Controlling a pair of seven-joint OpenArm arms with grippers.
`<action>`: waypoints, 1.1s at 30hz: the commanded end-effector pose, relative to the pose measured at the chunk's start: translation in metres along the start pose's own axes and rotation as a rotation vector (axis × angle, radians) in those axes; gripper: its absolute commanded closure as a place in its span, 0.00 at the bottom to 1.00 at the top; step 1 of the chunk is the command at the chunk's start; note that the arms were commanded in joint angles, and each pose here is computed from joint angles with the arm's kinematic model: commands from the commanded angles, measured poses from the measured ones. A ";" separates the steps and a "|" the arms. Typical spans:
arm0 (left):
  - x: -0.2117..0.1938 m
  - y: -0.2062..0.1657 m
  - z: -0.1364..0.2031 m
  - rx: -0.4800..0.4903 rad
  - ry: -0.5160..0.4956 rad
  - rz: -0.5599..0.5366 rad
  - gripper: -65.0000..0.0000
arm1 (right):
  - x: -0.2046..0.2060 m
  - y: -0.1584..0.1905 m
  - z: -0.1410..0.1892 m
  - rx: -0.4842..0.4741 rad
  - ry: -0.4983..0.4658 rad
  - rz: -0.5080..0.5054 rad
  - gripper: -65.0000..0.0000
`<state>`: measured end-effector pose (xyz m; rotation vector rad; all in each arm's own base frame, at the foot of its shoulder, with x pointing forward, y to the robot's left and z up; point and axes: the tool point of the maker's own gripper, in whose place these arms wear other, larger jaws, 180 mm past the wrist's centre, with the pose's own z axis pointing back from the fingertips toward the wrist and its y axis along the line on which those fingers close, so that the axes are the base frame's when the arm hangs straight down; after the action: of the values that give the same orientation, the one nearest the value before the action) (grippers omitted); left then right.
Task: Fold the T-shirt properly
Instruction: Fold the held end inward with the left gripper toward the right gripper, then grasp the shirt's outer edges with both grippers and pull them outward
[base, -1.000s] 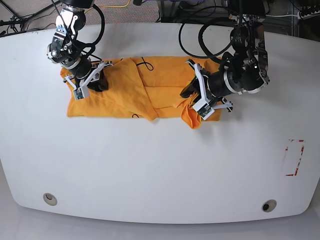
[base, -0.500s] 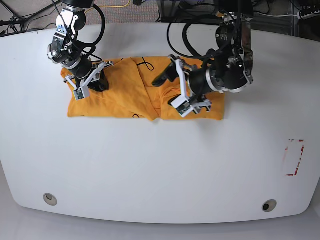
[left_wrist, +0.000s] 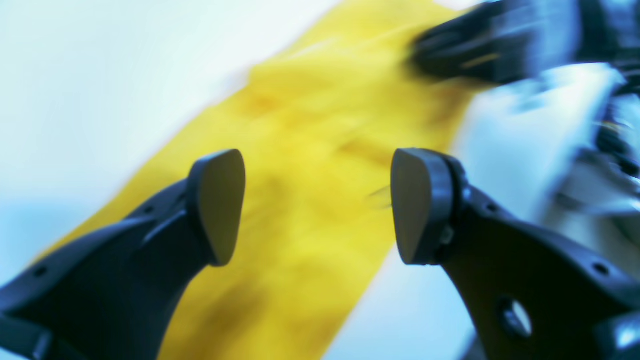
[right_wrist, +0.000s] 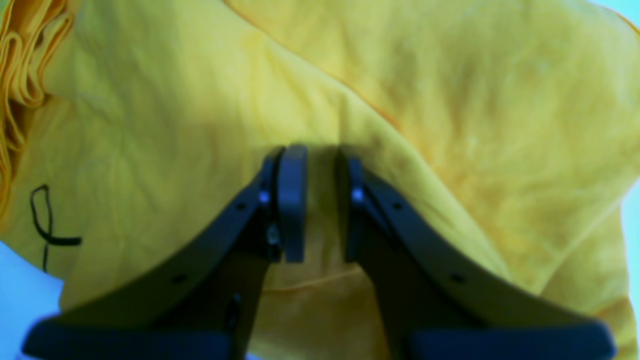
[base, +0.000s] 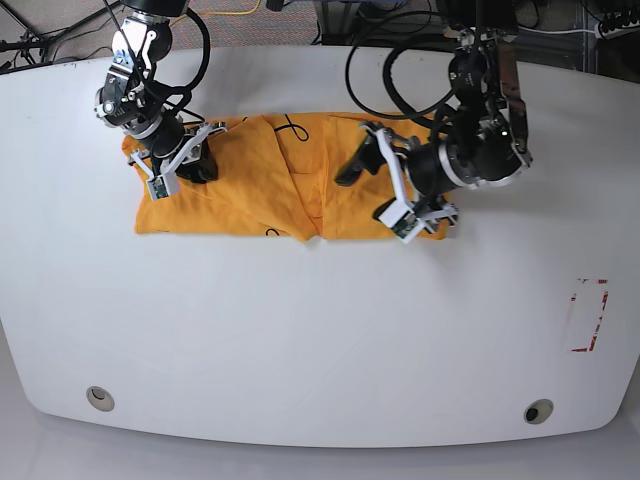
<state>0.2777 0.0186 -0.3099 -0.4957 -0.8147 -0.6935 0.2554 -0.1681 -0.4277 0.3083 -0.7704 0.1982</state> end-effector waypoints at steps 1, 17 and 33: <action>0.002 0.025 0.016 0.068 -0.031 0.014 0.35 | -0.025 -0.004 0.002 -0.023 0.123 0.022 0.83; -0.066 0.081 0.028 0.200 0.115 0.173 1.00 | 0.021 0.012 0.014 -0.009 0.012 0.063 0.75; -0.115 0.076 0.008 0.167 0.153 0.288 1.00 | 0.089 -0.032 0.075 -0.067 -0.155 -0.085 0.11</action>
<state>0.2664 0.1161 -0.4108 -0.3877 -0.6081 -0.3899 0.2740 -0.1859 -0.3400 0.3227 -0.8582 0.1477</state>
